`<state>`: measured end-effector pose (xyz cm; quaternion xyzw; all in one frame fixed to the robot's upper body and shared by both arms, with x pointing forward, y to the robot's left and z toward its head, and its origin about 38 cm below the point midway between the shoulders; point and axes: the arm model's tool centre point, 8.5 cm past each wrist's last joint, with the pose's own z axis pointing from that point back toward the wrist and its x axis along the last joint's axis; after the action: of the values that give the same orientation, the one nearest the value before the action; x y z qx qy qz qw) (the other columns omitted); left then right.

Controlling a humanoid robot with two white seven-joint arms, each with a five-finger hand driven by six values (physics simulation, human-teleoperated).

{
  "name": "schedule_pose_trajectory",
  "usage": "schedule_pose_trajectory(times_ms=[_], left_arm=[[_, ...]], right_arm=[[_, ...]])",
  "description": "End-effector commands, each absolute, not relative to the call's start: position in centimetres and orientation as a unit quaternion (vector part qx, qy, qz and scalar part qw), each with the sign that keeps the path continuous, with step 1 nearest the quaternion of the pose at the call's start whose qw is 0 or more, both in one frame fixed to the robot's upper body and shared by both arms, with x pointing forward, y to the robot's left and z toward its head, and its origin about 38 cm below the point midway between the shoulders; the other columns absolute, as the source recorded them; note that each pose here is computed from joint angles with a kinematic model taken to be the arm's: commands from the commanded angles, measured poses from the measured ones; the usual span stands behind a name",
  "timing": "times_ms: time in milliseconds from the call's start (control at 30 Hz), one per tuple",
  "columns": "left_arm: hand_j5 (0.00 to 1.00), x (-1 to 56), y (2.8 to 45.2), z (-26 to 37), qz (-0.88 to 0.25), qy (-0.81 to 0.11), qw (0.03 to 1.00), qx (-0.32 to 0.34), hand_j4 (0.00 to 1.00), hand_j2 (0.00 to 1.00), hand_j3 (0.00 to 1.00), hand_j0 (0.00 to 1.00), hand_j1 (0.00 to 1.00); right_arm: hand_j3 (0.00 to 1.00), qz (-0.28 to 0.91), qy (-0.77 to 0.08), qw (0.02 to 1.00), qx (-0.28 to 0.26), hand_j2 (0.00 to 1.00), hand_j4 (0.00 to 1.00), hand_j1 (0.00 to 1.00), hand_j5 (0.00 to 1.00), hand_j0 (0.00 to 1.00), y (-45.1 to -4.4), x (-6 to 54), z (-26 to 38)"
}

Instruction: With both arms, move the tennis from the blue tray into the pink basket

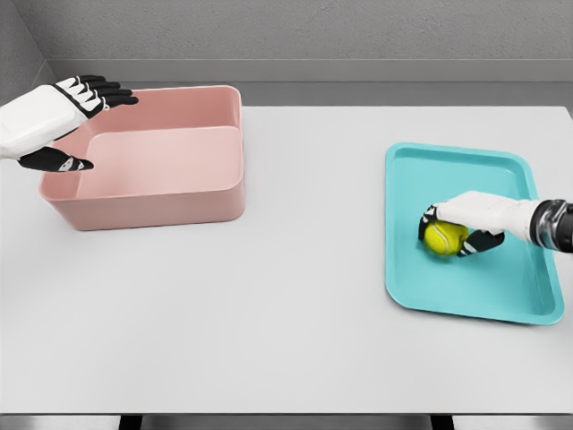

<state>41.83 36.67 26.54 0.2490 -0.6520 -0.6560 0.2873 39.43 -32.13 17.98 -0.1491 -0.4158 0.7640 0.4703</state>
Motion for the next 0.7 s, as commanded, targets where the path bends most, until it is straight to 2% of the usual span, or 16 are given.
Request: schedule_pose_trajectory(times_ms=[0,100,400,567,667], left_arm=[[1.00,41.8,36.7,26.6,-0.654,-0.654,0.288,0.249,1.00,1.00,1.00,1.00,1.00],[1.00,41.8,36.7,26.6,-0.654,-0.654,0.289,0.248,1.00,1.00,1.00,1.00,1.00],[1.00,41.8,36.8,26.7,-0.654,-0.654,0.289,0.249,1.00,1.00,1.00,1.00,1.00],[1.00,41.8,36.7,26.8,-0.654,-0.654,0.287,0.249,1.00,1.00,1.00,1.00,1.00],[1.00,41.8,36.7,26.8,-0.654,-0.654,0.287,0.249,1.00,1.00,1.00,1.00,1.00]], right_arm=[[0.53,0.763,-0.419,0.469,-0.152,0.53,0.53,0.53,0.53,0.53,-32.1,39.5,18.3],[0.49,0.762,-0.424,0.464,-0.156,0.49,0.49,0.49,0.49,0.49,-32.0,39.8,18.9],[0.49,0.754,-0.466,0.430,-0.174,0.49,0.49,0.49,0.49,0.49,-30.0,41.4,22.5],[0.49,0.765,-0.498,0.380,-0.150,0.49,0.49,0.49,0.49,0.49,-27.0,40.8,23.5],[0.45,0.781,-0.518,0.327,-0.120,0.45,0.45,0.45,0.45,0.45,-25.8,40.0,23.7]])
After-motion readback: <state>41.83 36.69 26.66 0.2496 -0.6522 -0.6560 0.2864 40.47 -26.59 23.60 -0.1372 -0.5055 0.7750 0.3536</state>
